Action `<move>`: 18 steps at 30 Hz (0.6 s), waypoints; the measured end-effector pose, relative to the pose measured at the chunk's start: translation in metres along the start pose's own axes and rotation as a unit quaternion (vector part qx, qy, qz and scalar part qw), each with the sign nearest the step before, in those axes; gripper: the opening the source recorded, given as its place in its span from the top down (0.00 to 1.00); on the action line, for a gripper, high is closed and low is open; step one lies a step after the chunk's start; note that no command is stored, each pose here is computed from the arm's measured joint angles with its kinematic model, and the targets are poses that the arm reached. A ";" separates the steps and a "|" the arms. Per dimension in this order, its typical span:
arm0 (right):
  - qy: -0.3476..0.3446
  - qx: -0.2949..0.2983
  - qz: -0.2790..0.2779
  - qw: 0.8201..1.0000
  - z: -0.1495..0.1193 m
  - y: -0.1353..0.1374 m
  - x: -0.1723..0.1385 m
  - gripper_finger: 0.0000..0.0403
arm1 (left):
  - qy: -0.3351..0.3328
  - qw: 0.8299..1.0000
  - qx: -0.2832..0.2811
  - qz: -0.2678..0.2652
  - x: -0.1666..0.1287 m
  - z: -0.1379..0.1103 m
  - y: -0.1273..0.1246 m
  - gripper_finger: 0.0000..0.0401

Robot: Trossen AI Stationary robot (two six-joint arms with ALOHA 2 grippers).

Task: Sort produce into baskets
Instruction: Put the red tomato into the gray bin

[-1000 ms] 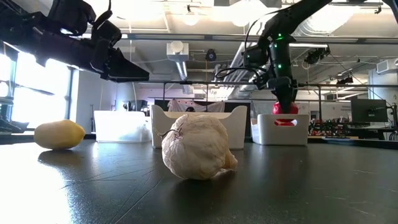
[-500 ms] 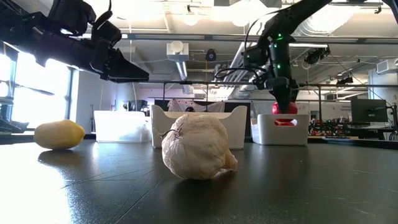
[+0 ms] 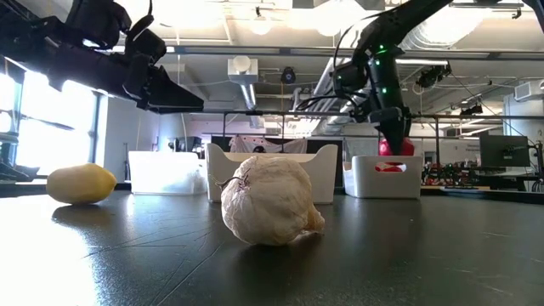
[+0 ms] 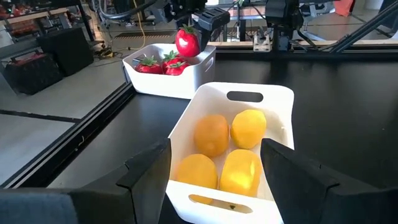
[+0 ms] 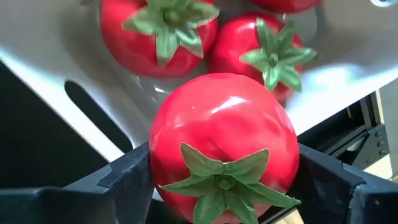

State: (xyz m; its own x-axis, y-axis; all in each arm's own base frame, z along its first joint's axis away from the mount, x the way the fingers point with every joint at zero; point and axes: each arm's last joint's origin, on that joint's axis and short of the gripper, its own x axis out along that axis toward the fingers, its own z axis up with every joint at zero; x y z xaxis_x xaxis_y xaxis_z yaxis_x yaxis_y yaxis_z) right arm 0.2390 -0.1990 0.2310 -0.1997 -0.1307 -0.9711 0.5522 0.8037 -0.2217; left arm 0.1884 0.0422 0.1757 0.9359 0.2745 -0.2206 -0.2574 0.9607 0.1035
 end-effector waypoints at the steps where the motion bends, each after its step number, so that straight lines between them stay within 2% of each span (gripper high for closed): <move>1: 0.002 0.001 0.000 1.000 0.000 0.000 0.000 0.27 | 0.000 1.000 0.000 0.000 0.000 0.000 0.000 0.42; 4: 0.003 0.011 0.020 1.000 -0.001 -0.001 0.000 0.33 | 0.000 1.000 0.000 0.000 0.000 0.000 0.000 0.42; 7: 0.002 0.004 0.020 1.000 0.000 0.001 0.000 0.35 | 0.000 1.000 0.000 0.000 0.000 0.000 0.000 0.42; 9: 0.000 -0.004 0.010 1.000 0.000 0.004 -0.001 0.31 | 0.000 1.000 0.000 0.000 0.000 0.000 0.000 0.42; 15: -0.015 -0.014 0.008 1.000 0.003 0.012 -0.003 0.11 | 0.005 1.000 0.000 0.000 0.000 -0.001 0.000 0.42; 18: -0.014 -0.017 0.008 1.000 0.002 0.013 -0.003 0.07 | 0.005 1.000 0.000 -0.001 0.000 -0.001 0.000 0.42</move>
State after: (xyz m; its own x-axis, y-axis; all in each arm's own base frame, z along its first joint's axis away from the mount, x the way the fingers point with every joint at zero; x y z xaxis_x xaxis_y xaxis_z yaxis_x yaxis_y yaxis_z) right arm 0.2487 -0.1896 0.2308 -0.1678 -0.1335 -0.9767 0.5273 0.8250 -0.2033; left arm 0.1881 0.0421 0.1748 0.9340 0.2737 -0.2298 -0.2561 0.9611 0.1039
